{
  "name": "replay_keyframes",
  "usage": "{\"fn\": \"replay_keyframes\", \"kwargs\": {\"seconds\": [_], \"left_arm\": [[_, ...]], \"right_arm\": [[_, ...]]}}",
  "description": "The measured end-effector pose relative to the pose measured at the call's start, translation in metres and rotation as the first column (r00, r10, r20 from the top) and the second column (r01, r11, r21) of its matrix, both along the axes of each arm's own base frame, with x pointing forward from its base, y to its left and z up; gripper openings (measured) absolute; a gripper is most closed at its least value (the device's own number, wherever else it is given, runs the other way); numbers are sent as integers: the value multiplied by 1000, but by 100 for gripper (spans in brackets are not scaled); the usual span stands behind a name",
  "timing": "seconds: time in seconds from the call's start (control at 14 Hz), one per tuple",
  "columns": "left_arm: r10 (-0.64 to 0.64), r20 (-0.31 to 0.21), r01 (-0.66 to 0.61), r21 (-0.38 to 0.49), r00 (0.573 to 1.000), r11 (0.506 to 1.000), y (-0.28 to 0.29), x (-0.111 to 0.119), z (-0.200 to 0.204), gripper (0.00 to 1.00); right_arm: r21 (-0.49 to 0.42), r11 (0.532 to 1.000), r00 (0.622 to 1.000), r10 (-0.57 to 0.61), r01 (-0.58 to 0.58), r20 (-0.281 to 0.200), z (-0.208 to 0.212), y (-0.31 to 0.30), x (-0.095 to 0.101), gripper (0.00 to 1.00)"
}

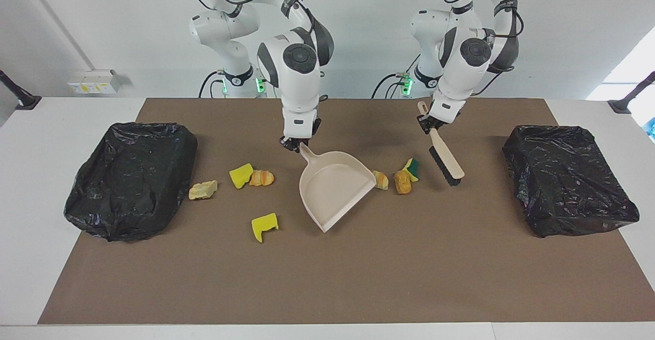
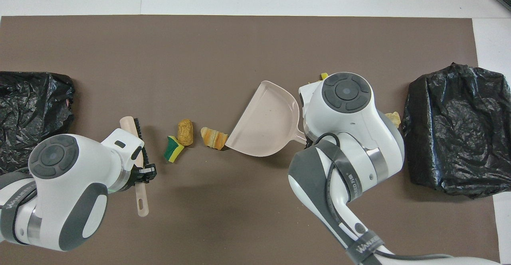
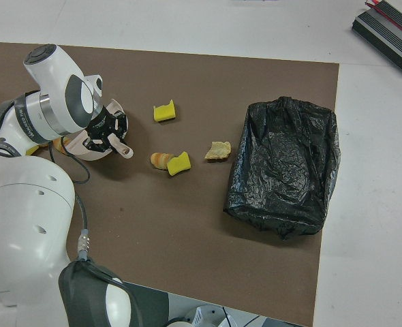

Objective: Sweep and dump trash in bin

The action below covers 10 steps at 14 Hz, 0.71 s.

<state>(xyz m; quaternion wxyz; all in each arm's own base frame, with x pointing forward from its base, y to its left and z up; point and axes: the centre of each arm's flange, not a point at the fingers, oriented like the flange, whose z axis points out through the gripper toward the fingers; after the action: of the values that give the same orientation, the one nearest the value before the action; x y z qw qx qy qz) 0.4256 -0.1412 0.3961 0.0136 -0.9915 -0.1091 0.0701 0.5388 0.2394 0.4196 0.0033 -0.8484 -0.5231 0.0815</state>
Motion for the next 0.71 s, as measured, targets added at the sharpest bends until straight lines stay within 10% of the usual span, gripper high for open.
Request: {"fn": "replay_keyframes", "kwargs": {"seconds": [0.71], "left_arm": [[-19,12,19,-4,1000,1000,-14,-2,-25,26]], "right_arm": [[-85,925,929,370,-370,-15,-21,-3,-5,31]]}}
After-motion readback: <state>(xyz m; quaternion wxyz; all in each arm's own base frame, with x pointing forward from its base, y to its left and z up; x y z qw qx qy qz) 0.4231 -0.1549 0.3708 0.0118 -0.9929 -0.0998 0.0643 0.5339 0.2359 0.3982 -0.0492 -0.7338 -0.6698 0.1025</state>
